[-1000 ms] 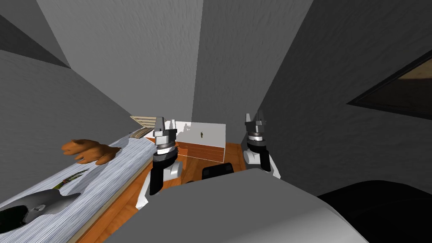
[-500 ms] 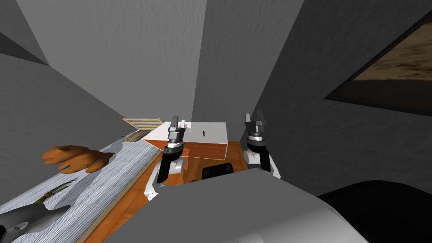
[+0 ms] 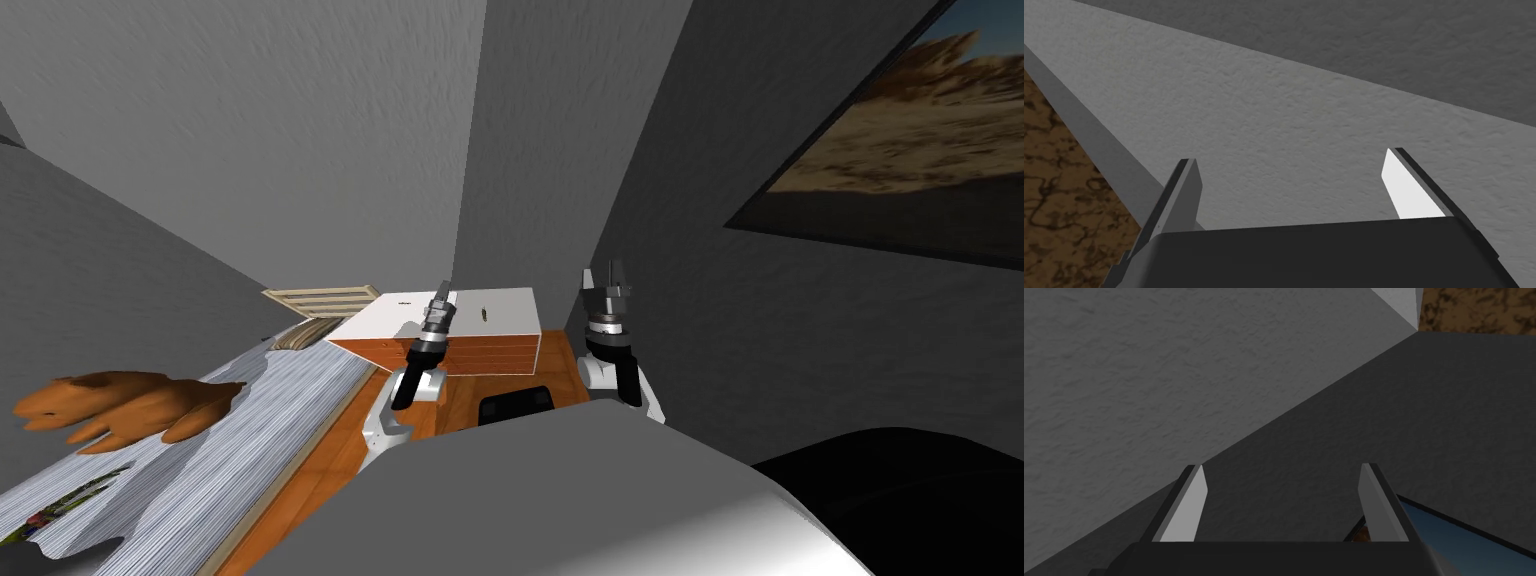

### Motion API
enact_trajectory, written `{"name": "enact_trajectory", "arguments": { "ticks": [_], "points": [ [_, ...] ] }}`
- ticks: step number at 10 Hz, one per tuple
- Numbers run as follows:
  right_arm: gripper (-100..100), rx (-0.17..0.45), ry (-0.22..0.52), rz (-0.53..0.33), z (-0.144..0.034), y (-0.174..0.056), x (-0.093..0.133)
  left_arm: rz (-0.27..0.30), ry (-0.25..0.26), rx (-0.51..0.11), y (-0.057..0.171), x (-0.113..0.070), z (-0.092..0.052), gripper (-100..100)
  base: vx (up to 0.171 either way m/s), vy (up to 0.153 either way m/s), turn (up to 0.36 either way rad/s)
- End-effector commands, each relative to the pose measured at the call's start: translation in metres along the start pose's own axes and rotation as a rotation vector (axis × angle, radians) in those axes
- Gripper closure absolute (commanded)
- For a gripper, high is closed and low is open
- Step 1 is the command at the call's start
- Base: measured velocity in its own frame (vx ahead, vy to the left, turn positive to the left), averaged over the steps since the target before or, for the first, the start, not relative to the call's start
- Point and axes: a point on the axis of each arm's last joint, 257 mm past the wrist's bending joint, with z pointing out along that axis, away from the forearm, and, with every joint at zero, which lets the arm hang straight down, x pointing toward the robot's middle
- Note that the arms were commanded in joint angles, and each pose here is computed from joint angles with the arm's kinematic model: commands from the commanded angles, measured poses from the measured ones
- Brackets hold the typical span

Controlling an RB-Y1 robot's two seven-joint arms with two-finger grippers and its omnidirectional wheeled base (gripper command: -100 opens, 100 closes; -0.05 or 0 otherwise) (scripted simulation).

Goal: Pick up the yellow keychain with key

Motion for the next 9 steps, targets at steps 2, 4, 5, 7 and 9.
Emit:
{"name": "enact_trajectory", "arguments": {
  "ticks": [2, 4, 5, 7, 9],
  "points": [
    [0, 0.000, 0.000, 0.000, 0.000, 0.000, 0.000, 0.005, 0.069, -0.093, 0.040, 0.017, 0.000, -100, -0.035, 0.052, -0.175],
    [0, 0.000, 0.000, 0.000, 0.000, 0.000, 0.000, 0.013, 0.102, -0.149, 0.063, 0.026, -0.004, -100, -0.019, 0.044, -0.108],
    [0, 0.000, 0.000, 0.000, 0.000, 0.000, 0.000, 0.025, 0.133, -0.197, 0.083, 0.033, -0.007, -100, -0.031, 0.085, -0.214],
    [0, 0.000, 0.000, 0.000, 0.000, 0.000, 0.000, 0.042, 0.165, -0.264, 0.111, 0.039, -0.016, -100, -0.028, 0.072, -0.146],
    [0, 0.000, 0.000, 0.000, 0.000, 0.000, 0.000, 0.062, 0.195, -0.321, 0.134, 0.043, -0.024, -100, -0.020, 0.049, -0.156]
  ]
}}
